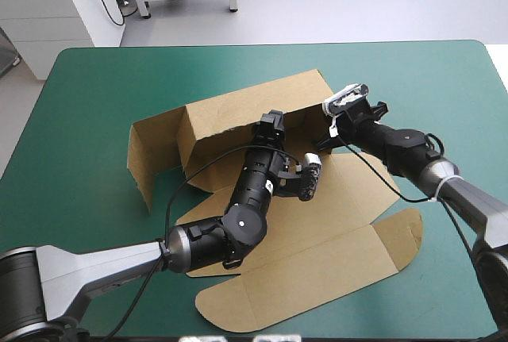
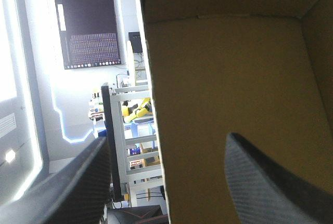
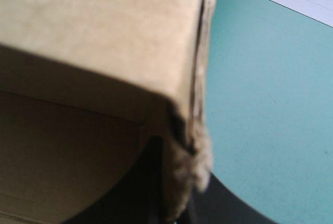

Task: Fold the box

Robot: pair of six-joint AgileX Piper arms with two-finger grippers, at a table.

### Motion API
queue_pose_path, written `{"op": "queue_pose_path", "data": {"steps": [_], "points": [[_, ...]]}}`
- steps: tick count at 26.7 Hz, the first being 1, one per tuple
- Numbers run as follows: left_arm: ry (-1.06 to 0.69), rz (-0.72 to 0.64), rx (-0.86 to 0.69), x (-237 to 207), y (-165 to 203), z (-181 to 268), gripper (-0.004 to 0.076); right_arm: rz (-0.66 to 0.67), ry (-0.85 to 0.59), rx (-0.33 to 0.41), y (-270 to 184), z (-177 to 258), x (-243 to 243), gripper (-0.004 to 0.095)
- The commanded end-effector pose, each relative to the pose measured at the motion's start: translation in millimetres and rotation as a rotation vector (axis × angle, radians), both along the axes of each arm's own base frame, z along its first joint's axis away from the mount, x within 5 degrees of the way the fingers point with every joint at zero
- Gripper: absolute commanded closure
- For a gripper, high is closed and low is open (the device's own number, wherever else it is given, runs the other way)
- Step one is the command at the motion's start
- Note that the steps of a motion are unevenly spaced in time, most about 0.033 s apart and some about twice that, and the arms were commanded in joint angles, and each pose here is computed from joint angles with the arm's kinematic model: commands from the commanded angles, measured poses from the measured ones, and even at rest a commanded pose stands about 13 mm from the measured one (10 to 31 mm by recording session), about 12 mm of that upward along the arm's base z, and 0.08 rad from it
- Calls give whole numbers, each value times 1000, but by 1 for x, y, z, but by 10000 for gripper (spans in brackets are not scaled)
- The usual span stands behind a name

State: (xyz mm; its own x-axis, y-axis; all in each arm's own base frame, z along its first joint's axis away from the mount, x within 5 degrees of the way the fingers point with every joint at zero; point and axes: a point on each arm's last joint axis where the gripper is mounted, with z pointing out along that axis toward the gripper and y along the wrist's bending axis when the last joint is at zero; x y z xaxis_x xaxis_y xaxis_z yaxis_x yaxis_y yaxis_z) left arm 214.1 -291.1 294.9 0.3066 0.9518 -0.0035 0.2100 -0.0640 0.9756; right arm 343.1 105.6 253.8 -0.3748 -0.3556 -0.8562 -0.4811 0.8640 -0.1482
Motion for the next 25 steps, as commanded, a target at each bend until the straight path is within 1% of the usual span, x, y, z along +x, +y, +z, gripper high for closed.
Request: {"op": "queue_pose_path", "data": {"steps": [1, 5, 6, 8, 10, 11, 12, 14, 16, 18, 20, 21, 22, 23, 24, 25], "points": [[-80, 6, -62, -12, 0, 27, 267, 56, -46, -26, -3, 22, 8, 928], [-18, 10, -90, -22, -4, 23, 268, 88, 51, 9, -3, 30, 24, 928], [5, 13, -94, -25, -5, 21, 268, 90, 76, 1, -2, 32, 28, 928], [34, 12, -87, -31, -7, 18, 301, 78, 107, -15, -3, 37, 32, 927], [61, 6, -78, -36, -9, 16, 387, 38, 128, 3, -4, 44, 36, 927], [67, 3, -67, -39, -10, 15, 457, 21, 130, 8, -5, 47, 37, 927], [70, -1, -53, -42, -11, 14, 540, 10, 133, 12, -5, 51, 38, 927], [82, -11, -8, -45, -12, 13, 736, 0, 139, 23, -5, 57, 39, 927], [102, -16, 36, -46, -11, 11, 714, 4, 152, 30, -4, 58, 39, 927], [184, 7, 52, -44, -8, 12, 715, 14, 175, 27, -3, 56, 38, 927], [323, 28, 44, -40, -1, 20, 715, 22, 194, 25, -3, 54, 37, 927], [463, 14, 52, -37, 5, 33, 715, 24, 206, 27, -3, 53, 36, 927], [554, -2, 51, -34, 11, 43, 715, 19, 211, 34, -3, 53, 36, 927], [666, 1, 31, -28, 21, 59, 715, 3, 220, 54, -3, 53, 36, 927], [733, -2, 10, -25, 27, 71, 715, -1, 222, 60, -3, 53, 36, 927], [797, 22, -45, -15, 39, 90, 715, 2, 233, 60, -2, 53, 36, 927]]}}
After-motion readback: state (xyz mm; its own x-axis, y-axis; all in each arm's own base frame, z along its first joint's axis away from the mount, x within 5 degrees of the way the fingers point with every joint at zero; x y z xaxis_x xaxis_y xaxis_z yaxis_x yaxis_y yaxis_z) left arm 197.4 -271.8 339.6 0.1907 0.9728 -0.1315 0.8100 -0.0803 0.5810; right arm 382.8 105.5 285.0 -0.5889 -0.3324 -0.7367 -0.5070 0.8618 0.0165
